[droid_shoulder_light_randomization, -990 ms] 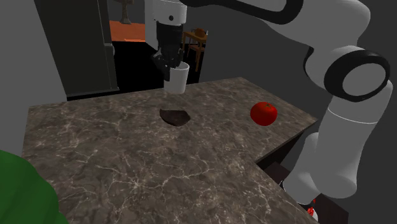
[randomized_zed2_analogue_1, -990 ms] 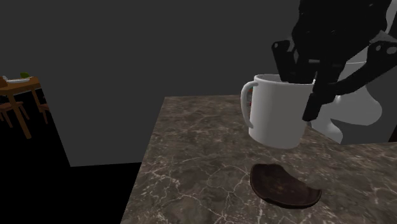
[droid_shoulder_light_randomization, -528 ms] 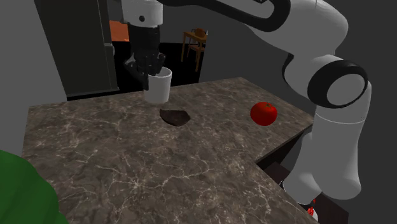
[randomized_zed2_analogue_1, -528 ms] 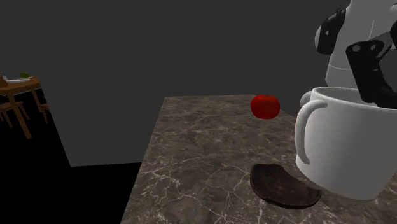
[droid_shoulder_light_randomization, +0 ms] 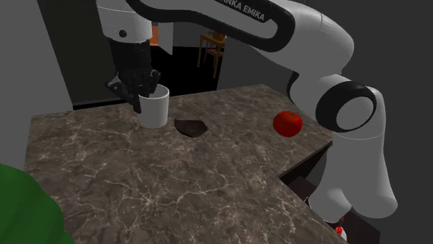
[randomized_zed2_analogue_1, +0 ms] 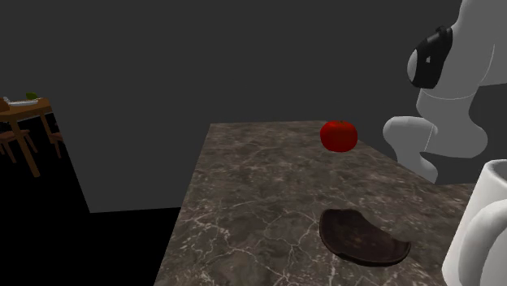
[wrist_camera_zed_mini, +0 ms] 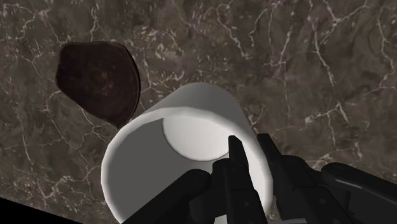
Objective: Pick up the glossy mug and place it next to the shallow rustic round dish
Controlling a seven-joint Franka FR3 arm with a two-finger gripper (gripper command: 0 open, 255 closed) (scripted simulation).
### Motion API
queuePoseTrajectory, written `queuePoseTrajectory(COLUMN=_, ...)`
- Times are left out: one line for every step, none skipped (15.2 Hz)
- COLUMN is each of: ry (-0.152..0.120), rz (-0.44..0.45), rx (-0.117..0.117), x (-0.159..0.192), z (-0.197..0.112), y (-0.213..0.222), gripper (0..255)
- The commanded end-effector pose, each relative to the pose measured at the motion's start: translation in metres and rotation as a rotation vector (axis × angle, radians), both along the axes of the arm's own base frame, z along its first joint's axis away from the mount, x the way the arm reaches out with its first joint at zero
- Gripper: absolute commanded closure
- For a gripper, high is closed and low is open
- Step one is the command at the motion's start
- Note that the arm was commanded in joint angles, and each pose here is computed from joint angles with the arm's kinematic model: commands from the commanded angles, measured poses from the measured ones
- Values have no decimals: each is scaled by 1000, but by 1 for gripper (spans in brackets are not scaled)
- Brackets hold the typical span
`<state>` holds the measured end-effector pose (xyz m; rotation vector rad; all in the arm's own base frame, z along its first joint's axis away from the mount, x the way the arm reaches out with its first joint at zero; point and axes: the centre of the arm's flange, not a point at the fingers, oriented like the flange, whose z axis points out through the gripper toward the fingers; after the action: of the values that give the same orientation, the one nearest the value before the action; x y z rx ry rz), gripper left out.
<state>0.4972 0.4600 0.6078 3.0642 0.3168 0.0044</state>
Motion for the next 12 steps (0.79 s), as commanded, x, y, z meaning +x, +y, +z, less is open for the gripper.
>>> queuePoseTrajectory(ry=-1, rz=-1, rx=1, x=-1, z=-11, y=0, gripper=255)
queuePoseTrajectory(ry=-1, rz=-1, rx=1, x=-1, z=-16, y=0, gripper=255)
queuePoseTrajectory(ry=-1, rz=-1, rx=1, x=-1, z=-22, y=0, gripper=255)
queuePoseTrajectory(ry=-1, rz=-1, rx=1, x=-1, z=-27, y=0, gripper=255)
queuePoseTrajectory(ry=-1, rz=-1, rx=1, x=-1, z=-32, y=0, gripper=255)
queuePoseTrajectory(ry=-1, rz=-1, rx=1, x=-1, z=-37, y=0, gripper=255)
queuePoseTrajectory(ry=-1, rz=-1, rx=1, x=-1, z=-43, y=0, gripper=255)
queuePoseTrajectory(ry=-1, rz=-1, rx=1, x=-1, z=-48, y=0, gripper=255)
queuePoseTrajectory(ry=-1, rz=-1, rx=1, x=-1, z=-53, y=0, gripper=255)
queuePoseTrajectory(ry=-1, rz=-1, rx=1, x=-1, z=-59, y=0, gripper=255)
queuePoseTrajectory(ry=-1, rz=-1, rx=1, x=-1, z=-64, y=0, gripper=255)
queuePoseTrajectory(ry=-1, rz=-1, rx=1, x=-1, z=-69, y=0, gripper=255)
